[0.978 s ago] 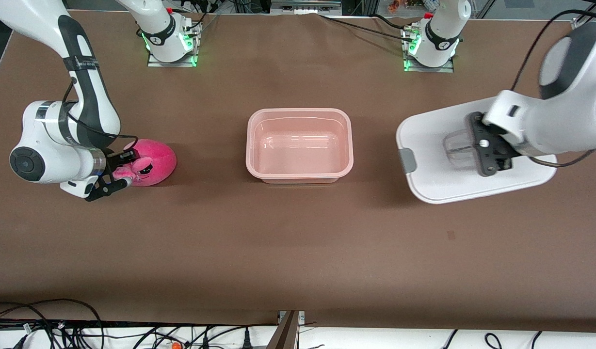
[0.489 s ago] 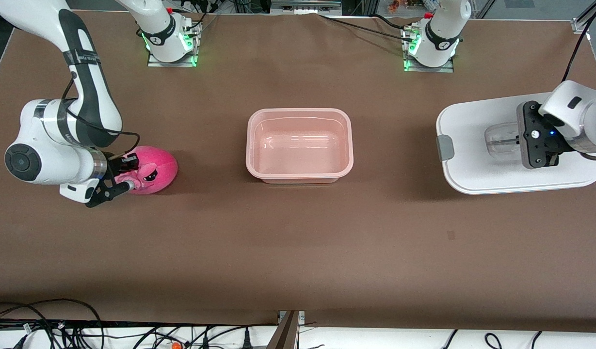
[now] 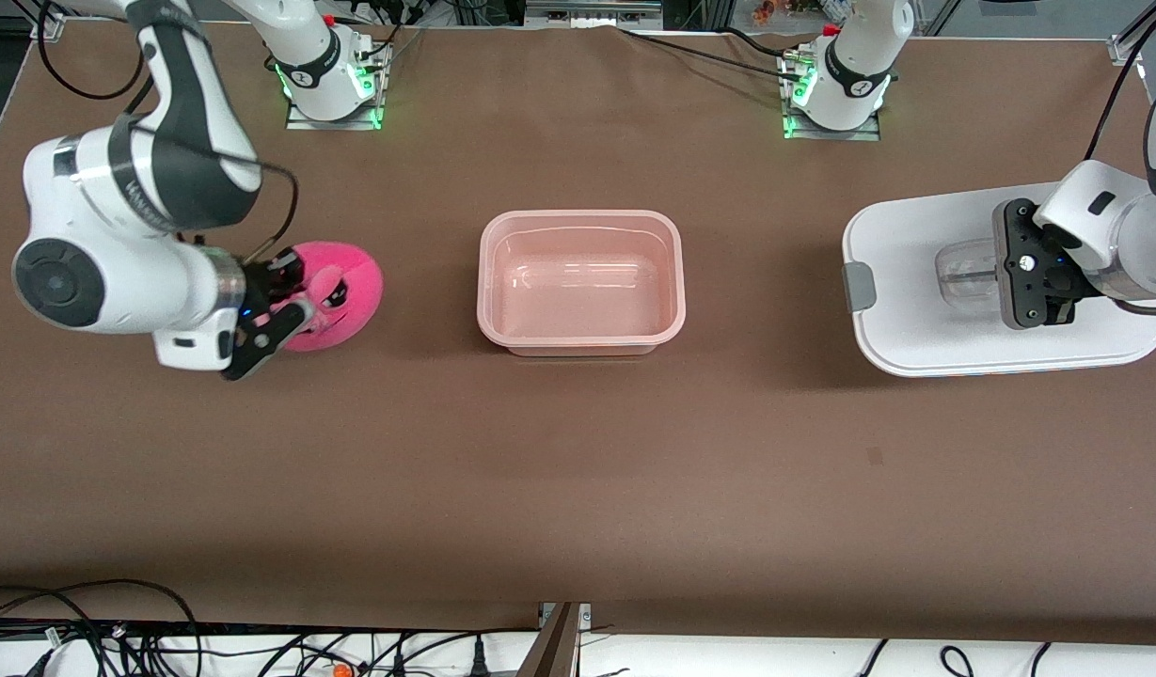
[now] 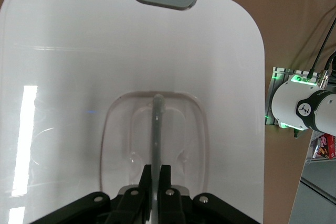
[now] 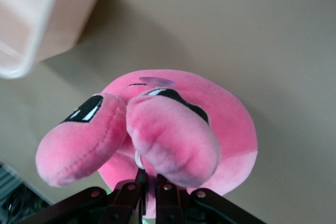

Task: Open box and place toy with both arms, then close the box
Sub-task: 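Lift the pink toy with the right gripper and carry it over the box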

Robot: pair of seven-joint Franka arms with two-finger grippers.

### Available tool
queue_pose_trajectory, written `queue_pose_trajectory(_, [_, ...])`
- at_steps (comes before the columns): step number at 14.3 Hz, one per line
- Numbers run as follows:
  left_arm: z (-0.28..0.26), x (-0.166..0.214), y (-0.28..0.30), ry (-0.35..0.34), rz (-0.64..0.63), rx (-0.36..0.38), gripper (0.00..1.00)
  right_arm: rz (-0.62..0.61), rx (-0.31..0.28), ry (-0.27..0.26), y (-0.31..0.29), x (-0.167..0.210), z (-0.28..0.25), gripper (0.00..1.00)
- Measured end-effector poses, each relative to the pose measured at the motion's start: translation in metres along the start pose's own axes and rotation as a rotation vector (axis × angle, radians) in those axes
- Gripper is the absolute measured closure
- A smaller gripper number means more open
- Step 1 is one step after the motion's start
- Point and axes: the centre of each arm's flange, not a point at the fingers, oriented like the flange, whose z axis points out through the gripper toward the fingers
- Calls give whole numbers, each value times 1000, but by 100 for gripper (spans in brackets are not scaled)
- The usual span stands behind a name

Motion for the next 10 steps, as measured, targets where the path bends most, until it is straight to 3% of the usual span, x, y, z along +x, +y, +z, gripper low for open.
queue_pose_trajectory(2, [0, 1, 0, 0, 2, 0, 92, -104, -17, -6, -54, 21, -7, 92])
queue_pose_trajectory(6, [-1, 14, 2, -3, 23, 3, 92, -251, -114, -61, -149, 52, 2, 92])
queue_pose_trajectory(10, [-1, 25, 4, -7, 41, 2, 92, -247, -244, -112, -235, 77, 31, 92])
